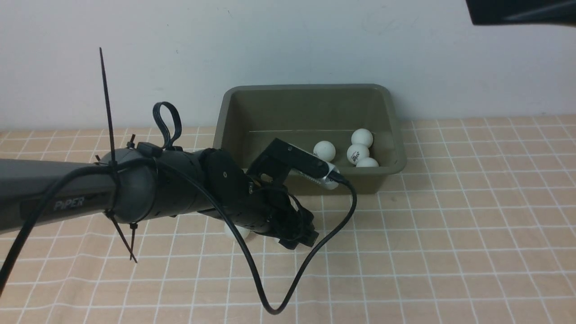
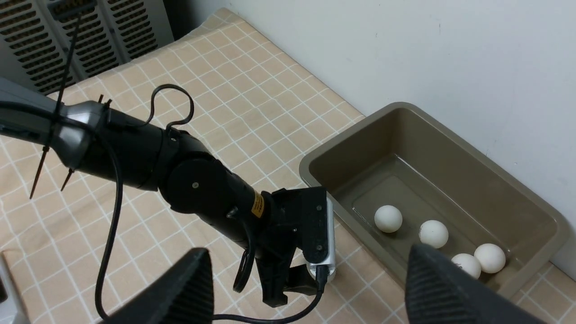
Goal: Put the table tennis balls into the box on the light coffee tablecloth.
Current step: 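Reach for and grasp a ping pong ball on the table beside the basket, then drop the ball into the bin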
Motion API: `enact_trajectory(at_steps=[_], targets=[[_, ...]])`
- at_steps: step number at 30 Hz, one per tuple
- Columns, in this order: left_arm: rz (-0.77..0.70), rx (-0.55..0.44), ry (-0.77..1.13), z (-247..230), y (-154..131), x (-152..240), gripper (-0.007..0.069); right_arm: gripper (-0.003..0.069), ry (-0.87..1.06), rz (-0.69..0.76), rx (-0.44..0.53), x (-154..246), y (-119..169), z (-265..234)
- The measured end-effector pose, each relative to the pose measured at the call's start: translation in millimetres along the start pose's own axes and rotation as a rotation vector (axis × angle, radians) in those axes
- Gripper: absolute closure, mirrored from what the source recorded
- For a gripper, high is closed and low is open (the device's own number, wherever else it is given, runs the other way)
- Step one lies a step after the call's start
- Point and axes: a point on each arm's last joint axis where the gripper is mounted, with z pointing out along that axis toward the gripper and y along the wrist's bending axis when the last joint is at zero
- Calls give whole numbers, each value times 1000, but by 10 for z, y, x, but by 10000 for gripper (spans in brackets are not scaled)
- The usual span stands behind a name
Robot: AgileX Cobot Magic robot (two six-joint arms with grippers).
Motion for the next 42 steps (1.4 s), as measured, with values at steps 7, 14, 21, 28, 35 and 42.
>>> enact_trajectory(at_steps=[7, 14, 21, 28, 35, 42], targets=[[2, 0, 38, 133, 16, 84, 181, 143, 0, 0, 0, 0, 0, 0], [11, -2, 39, 148, 15, 89, 198, 143, 0, 0, 0, 0, 0, 0], [10, -13, 46, 236, 31, 129, 306, 143, 0, 0, 0, 0, 0, 0], [17, 0, 21, 93, -1, 48, 306, 143, 0, 0, 0, 0, 0, 0], [138, 9, -144, -561, -112, -277, 306, 143, 1, -1, 2, 1, -2, 0], [247, -118, -289, -803, 117, -510, 306, 144, 1, -1, 2, 1, -2, 0]])
